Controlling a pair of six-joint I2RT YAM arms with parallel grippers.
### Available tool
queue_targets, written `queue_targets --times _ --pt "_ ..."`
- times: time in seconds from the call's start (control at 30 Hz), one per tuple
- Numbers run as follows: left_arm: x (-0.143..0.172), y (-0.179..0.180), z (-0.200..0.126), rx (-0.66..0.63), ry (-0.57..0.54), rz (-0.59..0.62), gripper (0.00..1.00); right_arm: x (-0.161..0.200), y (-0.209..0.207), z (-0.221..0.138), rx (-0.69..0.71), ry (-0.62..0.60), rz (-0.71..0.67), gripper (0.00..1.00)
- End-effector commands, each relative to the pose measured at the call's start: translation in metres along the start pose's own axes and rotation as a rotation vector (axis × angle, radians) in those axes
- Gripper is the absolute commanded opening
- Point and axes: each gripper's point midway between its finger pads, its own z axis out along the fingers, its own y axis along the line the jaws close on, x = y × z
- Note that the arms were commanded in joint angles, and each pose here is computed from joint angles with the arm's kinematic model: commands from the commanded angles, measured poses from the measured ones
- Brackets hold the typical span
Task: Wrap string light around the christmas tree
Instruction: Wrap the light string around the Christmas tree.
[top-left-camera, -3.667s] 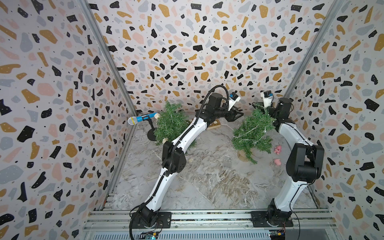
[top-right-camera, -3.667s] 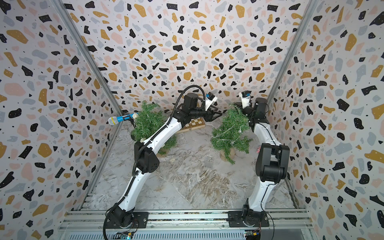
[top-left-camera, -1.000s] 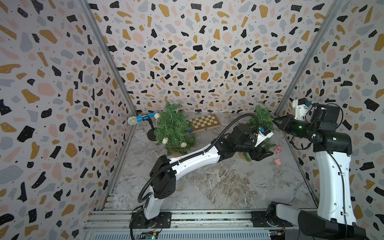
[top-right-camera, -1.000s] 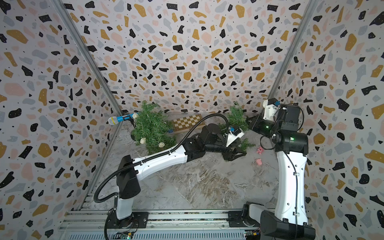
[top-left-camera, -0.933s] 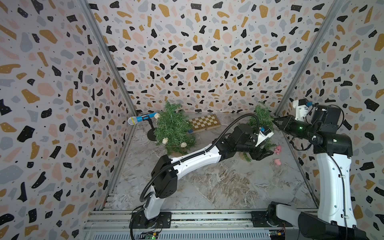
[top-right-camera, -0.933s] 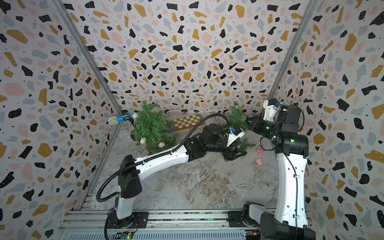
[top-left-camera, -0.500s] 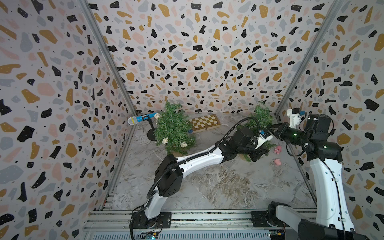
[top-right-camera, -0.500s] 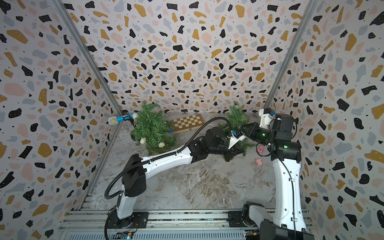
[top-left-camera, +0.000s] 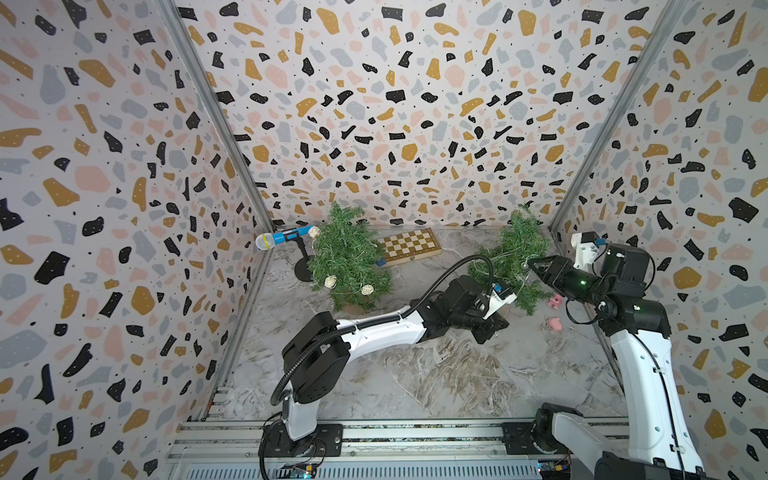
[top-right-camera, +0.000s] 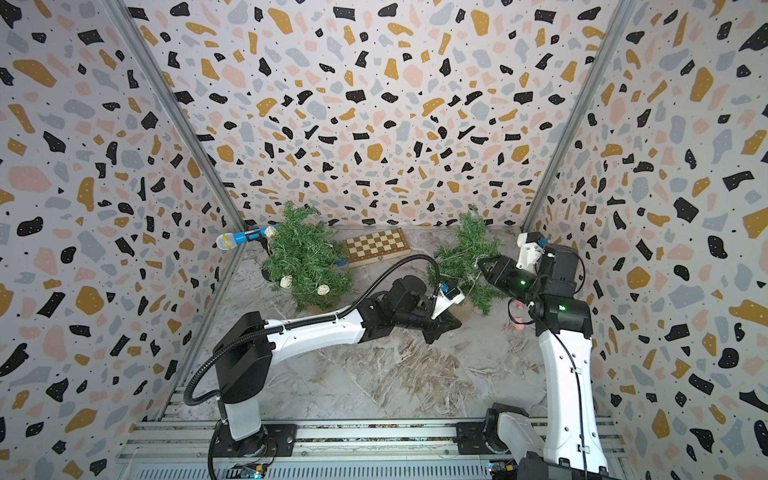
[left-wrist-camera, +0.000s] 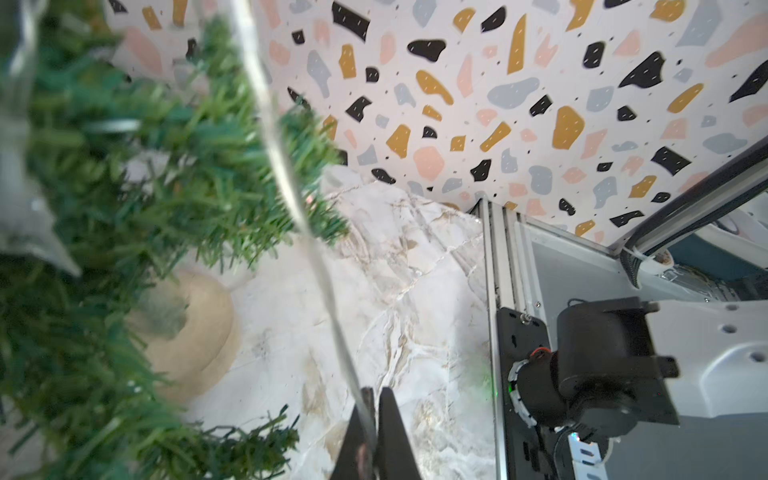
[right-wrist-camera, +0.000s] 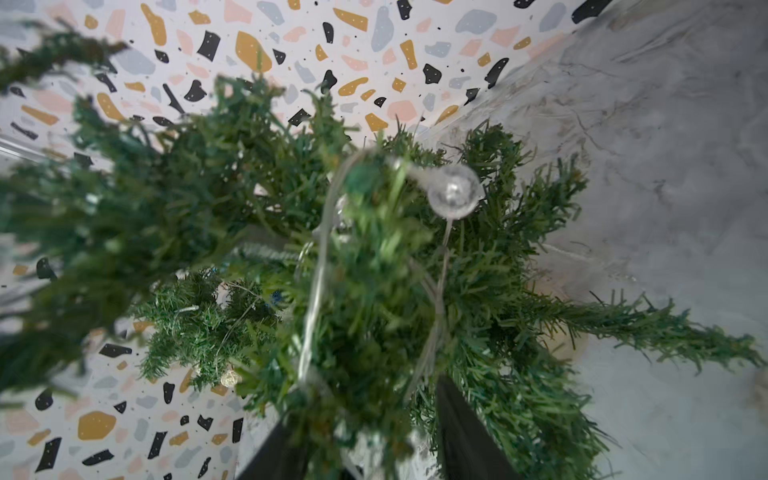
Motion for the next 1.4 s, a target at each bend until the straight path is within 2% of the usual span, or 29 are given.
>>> queue_targets --times 0.0,0.17,0.43,0.57,0.63,0.73,0.93,1.03,1.1,1.2,1.27,1.37 --pt "0.008 0.034 -0.007 -0.029 -0.002 -0.078 0.0 -0.026 0.009 -0.013 0.027 -0.099 -0.068 0.56" --pt "0.01 0.042 -0.012 -0.021 0.027 -0.091 0.0 -0.026 0.002 -0.005 0.034 -0.089 -0.06 0.58" --pt "0.012 0.04 0.009 0.021 0.033 -0.132 0.15 -0.026 -0.006 0.001 0.052 -0.082 -0.059 0.59" --pt "0.018 0.046 0.017 0.0 0.045 -0.153 0.37 -0.03 -0.006 -0.003 0.061 -0.097 -0.064 0.6" --pt "0.018 0.048 0.01 -0.023 0.052 -0.145 0.45 -0.031 -0.006 -0.006 0.065 -0.103 -0.069 0.6" --pt "0.009 0.048 -0.013 -0.06 0.023 -0.128 0.51 -0.036 -0.008 -0.01 0.084 -0.123 -0.078 0.6" --pt "-0.009 0.028 -0.071 -0.11 -0.049 -0.113 0.55 -0.061 -0.004 -0.023 0.119 -0.206 -0.11 0.62" --pt "-0.009 0.022 -0.107 -0.184 -0.083 -0.089 0.59 -0.07 -0.003 -0.027 0.131 -0.252 -0.131 0.63" --pt "-0.008 0.023 -0.132 -0.258 -0.114 -0.064 0.61 -0.07 0.005 -0.026 0.077 -0.264 -0.148 0.64" --pt "-0.01 0.026 -0.166 -0.353 -0.139 -0.045 0.63 -0.067 0.031 -0.02 -0.082 -0.238 -0.183 0.64" --pt "-0.011 0.035 -0.195 -0.449 -0.171 -0.051 0.64 -0.078 0.025 -0.023 -0.038 -0.287 -0.168 0.64" --pt "-0.018 0.052 -0.245 -0.6 -0.232 -0.084 0.66 -0.101 -0.008 -0.042 0.133 -0.415 -0.091 0.64"
